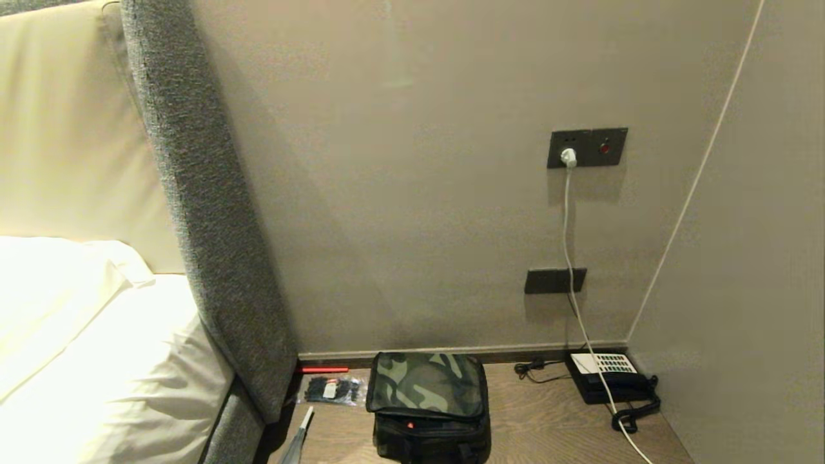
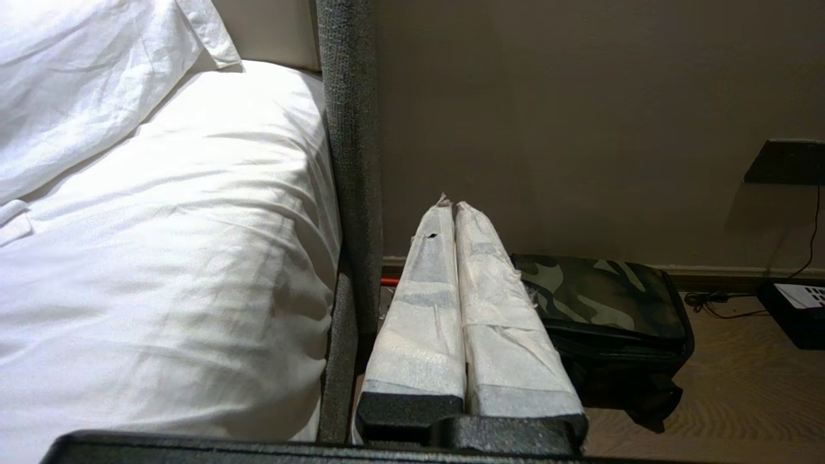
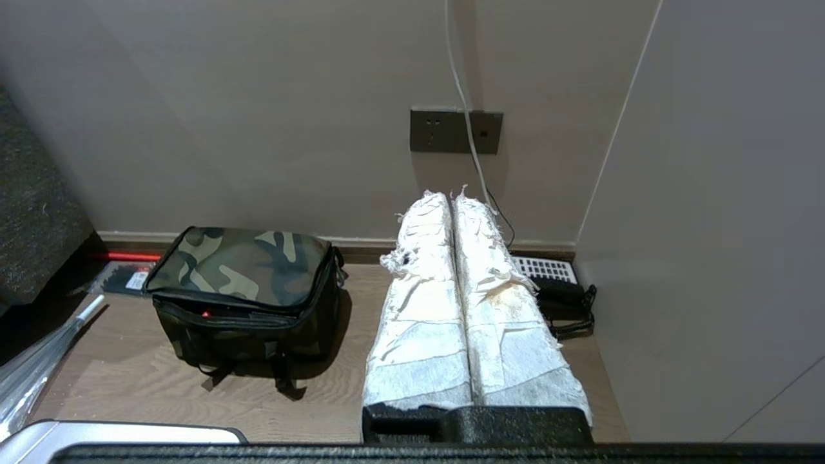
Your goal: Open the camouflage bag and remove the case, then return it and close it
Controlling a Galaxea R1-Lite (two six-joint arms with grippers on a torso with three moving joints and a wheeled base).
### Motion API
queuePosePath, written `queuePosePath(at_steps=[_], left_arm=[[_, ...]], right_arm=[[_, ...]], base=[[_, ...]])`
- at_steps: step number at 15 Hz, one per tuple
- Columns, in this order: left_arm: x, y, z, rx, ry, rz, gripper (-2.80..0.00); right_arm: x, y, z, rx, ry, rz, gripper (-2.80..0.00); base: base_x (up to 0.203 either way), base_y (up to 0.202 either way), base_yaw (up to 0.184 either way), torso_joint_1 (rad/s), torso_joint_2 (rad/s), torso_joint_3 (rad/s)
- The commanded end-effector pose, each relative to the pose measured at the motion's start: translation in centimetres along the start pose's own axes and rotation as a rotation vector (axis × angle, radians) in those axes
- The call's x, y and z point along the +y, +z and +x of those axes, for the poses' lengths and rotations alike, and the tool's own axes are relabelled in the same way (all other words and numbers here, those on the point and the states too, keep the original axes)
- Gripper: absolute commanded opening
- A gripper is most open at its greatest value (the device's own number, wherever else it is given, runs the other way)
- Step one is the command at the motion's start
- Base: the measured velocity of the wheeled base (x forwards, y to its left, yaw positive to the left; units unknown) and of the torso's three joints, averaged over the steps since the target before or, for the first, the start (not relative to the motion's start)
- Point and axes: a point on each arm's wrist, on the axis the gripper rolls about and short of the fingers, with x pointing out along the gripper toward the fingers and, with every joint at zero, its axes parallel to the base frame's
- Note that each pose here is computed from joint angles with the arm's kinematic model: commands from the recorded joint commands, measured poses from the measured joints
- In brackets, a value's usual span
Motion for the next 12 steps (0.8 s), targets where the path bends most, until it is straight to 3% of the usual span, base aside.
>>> queuePosePath(at_steps=[1, 12], left_arm=[[0.0, -0.06, 0.01, 0.003, 0.0, 0.0, -2.8], [0.0, -0.07, 0.02, 0.001, 0.002, 0.0, -2.8]], right_arm=[[0.0, -0.01, -0.03, -0.005, 0.0, -0.001, -2.8], [-0.02, 0.02, -0.03, -0.007, -0.009, 0.033, -2.8]], base=[[0.0, 0.0, 0.0, 0.003, 0.0, 0.034], [0.0, 0.0, 0.0, 0.0, 0.0, 0.0]])
